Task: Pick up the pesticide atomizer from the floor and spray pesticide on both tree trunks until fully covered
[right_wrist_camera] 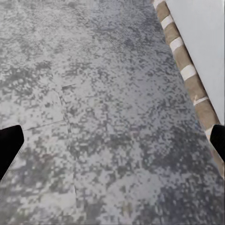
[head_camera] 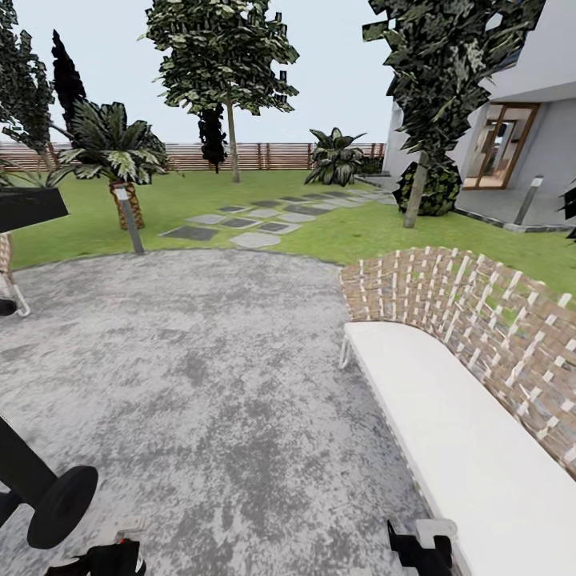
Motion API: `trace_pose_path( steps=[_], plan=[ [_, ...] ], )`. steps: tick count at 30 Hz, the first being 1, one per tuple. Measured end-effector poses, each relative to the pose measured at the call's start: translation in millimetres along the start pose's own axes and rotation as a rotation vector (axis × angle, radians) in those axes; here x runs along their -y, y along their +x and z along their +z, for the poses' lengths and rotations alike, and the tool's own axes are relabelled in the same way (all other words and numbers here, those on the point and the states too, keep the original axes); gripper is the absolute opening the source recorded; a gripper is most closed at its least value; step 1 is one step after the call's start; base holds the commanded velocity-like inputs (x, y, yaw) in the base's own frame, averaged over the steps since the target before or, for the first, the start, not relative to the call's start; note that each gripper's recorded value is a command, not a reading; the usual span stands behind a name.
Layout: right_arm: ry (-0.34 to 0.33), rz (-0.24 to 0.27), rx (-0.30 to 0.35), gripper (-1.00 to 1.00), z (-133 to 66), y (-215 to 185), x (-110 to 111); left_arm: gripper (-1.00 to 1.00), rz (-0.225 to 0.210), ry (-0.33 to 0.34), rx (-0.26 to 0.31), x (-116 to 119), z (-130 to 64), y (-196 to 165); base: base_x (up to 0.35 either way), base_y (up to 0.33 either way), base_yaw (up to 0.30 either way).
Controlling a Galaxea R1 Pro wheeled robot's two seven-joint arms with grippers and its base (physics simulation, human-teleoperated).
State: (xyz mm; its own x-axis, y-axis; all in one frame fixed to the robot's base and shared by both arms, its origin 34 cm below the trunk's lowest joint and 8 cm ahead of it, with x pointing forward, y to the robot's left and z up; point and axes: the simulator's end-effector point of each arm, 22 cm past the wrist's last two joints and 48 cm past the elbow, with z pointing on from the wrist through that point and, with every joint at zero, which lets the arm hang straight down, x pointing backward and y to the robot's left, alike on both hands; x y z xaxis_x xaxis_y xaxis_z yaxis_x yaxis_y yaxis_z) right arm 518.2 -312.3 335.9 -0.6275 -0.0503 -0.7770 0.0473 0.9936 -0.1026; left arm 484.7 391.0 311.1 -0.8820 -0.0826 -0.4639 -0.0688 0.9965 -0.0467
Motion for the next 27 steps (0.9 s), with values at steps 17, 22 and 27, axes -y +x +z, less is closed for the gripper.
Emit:
trace_pose_path(
  steps=[17, 22, 27],
  plan=[
    [-0.005, -0.004, 0.0, 1.0, -0.1, 0.2, -0.3, -1.0, -0.001, -0.003, 0.0, -2.4, -0.5, 0.3, 0.341, 0.0, 0.0],
    [-0.008, -0.007, 0.0, 1.0, 0.0, 0.2, -1.1, -1.0, -0.001, -0.002, -0.001, -1.6, -0.4, 0.9, 0.341, 0.0, 0.0],
    [-0.006, -0.006, 0.0, 1.0, 0.0, 0.1, -0.4, -1.0, -0.002, -0.002, -0.001, -1.3, -0.3, 0.9, 0.341, 0.0, 0.0]
  ],
)
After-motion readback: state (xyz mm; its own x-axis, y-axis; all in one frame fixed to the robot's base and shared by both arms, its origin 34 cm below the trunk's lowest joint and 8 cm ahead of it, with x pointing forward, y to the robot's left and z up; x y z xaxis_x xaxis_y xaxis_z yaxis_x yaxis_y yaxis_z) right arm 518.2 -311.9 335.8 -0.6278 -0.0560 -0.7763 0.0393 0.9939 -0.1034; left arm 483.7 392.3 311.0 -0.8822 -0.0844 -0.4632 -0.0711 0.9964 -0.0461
